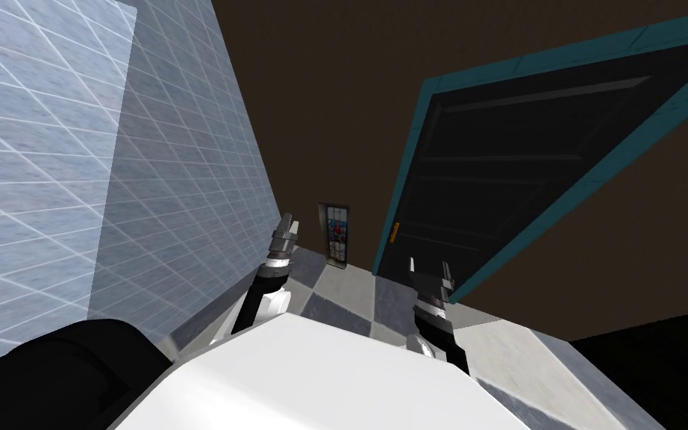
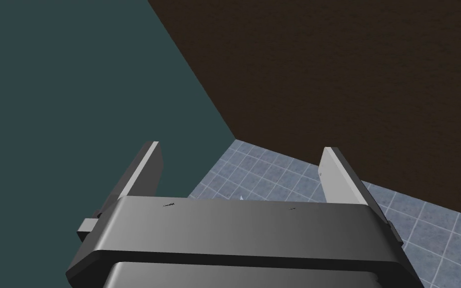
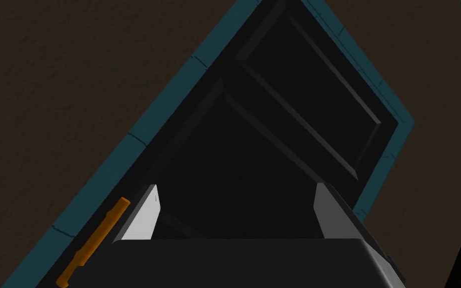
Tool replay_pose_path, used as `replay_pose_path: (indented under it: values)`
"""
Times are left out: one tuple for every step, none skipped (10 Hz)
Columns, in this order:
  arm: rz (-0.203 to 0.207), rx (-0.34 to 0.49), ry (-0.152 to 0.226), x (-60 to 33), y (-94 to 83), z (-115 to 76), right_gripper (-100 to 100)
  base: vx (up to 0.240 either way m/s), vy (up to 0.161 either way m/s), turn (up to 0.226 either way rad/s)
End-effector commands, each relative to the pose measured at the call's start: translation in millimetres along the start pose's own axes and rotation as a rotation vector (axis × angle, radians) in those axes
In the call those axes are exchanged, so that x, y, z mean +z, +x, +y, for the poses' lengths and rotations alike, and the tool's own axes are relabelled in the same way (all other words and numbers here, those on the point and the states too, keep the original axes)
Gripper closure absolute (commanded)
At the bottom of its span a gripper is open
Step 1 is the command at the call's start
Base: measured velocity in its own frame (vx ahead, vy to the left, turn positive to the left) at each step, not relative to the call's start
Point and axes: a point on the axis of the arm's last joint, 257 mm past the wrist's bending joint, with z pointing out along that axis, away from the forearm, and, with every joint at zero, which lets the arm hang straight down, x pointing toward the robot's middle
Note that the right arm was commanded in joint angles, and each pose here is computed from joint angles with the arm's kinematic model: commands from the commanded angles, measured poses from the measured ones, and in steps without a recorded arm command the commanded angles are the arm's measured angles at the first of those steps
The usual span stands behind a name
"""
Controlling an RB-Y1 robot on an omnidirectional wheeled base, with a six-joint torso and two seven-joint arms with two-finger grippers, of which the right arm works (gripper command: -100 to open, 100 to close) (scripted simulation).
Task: Pull the door open
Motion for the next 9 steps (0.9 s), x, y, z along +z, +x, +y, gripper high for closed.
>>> replay_pose_path:
  values:
    - [-0.025,0.044,0.006,-5.1,-9.5,-5.6,-100,0.077,-0.05,0.127]
    - [-0.041,0.07,0.009,-8.2,-16.2,-8.9,-100,0.078,-0.047,0.143]
    - [-0.058,0.095,0.013,-11.5,-23.1,-12.3,-100,0.083,-0.04,0.116]
    - [-0.075,0.12,0.015,-14.9,-30.1,-15.6,-100,0.092,-0.038,0.099]
    - [-0.093,0.145,0.017,-18.5,-37.2,-18.7,-100,0.092,-0.038,0.155]
    - [-0.11,0.169,0.019,-22.2,-44.3,-21.8,-100,0.101,-0.055,0.129]
    - [-0.128,0.192,0.021,-26.0,-51.4,-24.7,-100,0.087,-0.056,0.112]
    - [-0.147,0.215,0.021,-30.0,-58.6,-27.6,-100,0.079,-0.05,0.124]
    - [-0.165,0.237,0.022,-34.0,-65.9,-30.3,-100,0.097,-0.039,0.124]
